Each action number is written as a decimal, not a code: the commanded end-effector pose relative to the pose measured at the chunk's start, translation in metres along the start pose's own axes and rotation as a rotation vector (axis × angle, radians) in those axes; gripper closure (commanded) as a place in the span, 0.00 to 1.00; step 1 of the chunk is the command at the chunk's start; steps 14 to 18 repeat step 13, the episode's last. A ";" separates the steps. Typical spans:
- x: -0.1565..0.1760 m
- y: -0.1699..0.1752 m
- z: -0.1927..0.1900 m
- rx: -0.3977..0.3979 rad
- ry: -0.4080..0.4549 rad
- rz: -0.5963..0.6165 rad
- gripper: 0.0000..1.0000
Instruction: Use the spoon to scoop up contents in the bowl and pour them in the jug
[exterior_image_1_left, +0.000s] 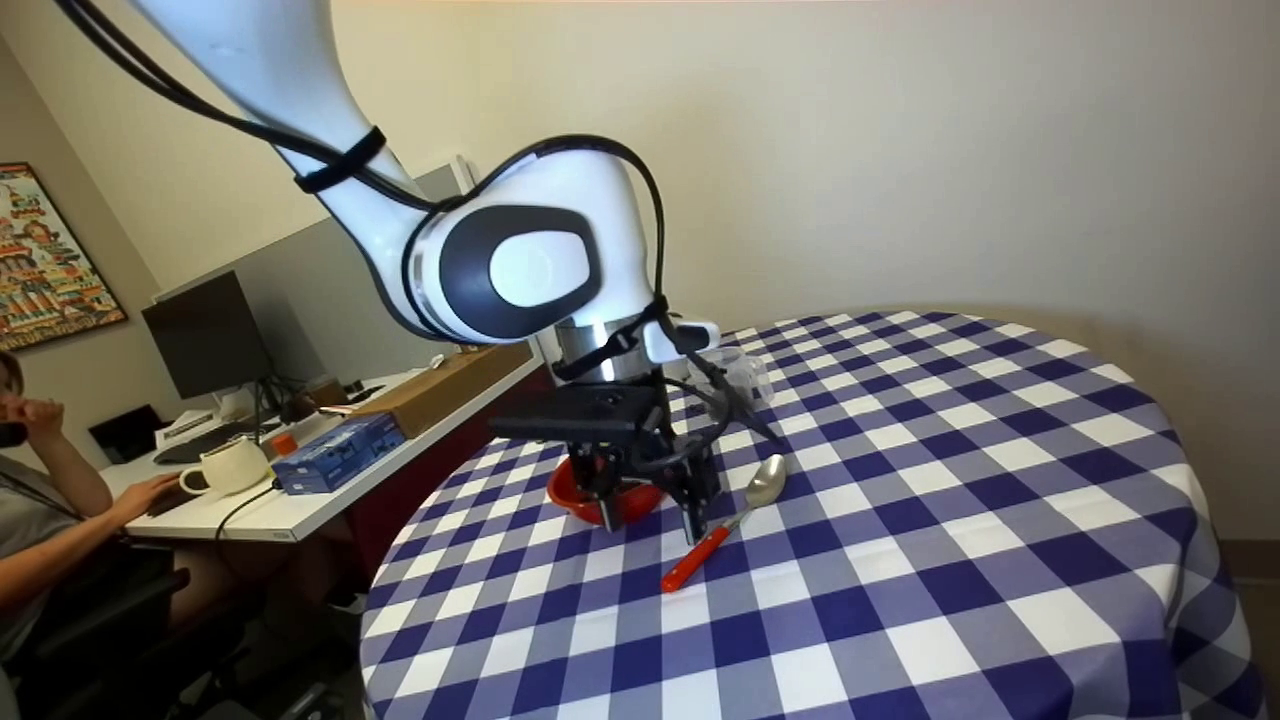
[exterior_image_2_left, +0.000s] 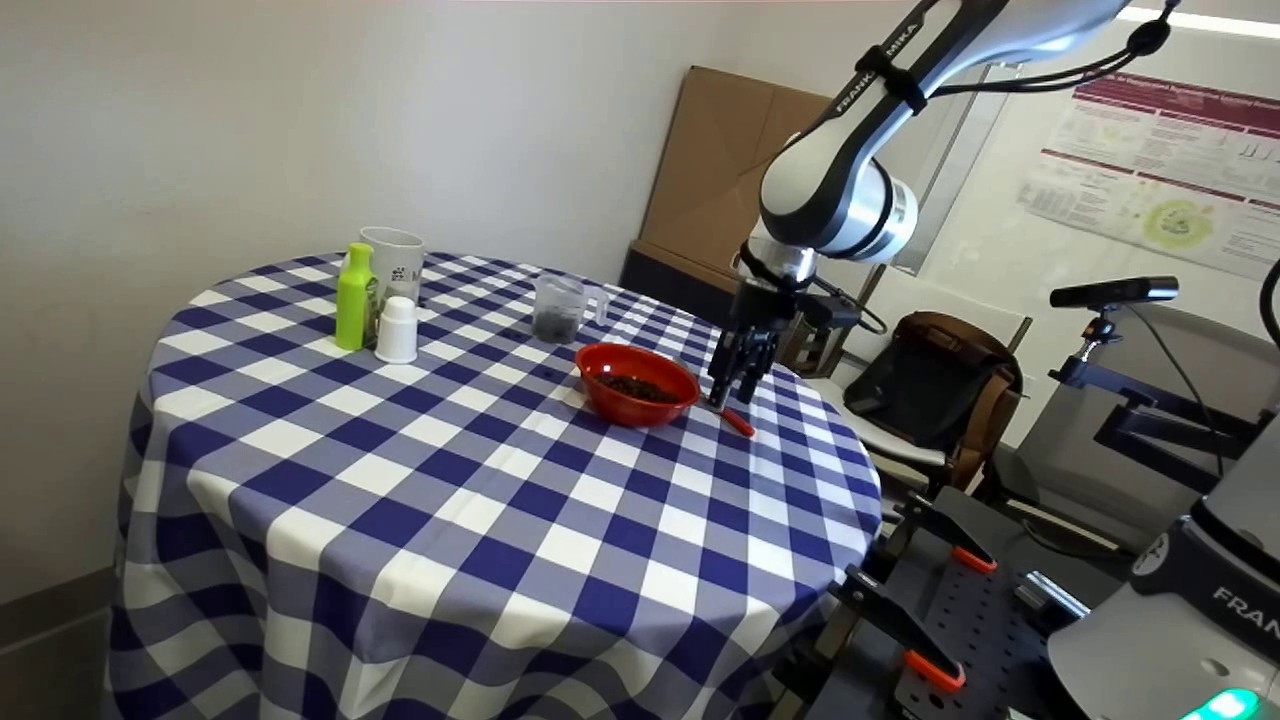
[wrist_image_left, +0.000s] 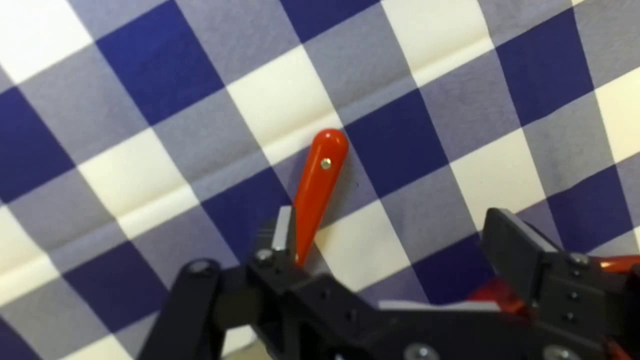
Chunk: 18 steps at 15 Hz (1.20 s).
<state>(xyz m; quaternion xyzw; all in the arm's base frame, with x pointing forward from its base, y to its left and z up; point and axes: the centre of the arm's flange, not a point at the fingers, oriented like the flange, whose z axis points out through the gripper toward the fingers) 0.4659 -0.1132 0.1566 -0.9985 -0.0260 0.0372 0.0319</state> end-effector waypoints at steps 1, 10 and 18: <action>-0.007 -0.017 -0.068 -0.062 0.017 -0.190 0.00; -0.021 -0.116 -0.155 -0.258 0.099 0.120 0.00; -0.011 -0.093 -0.157 -0.226 0.105 0.081 0.00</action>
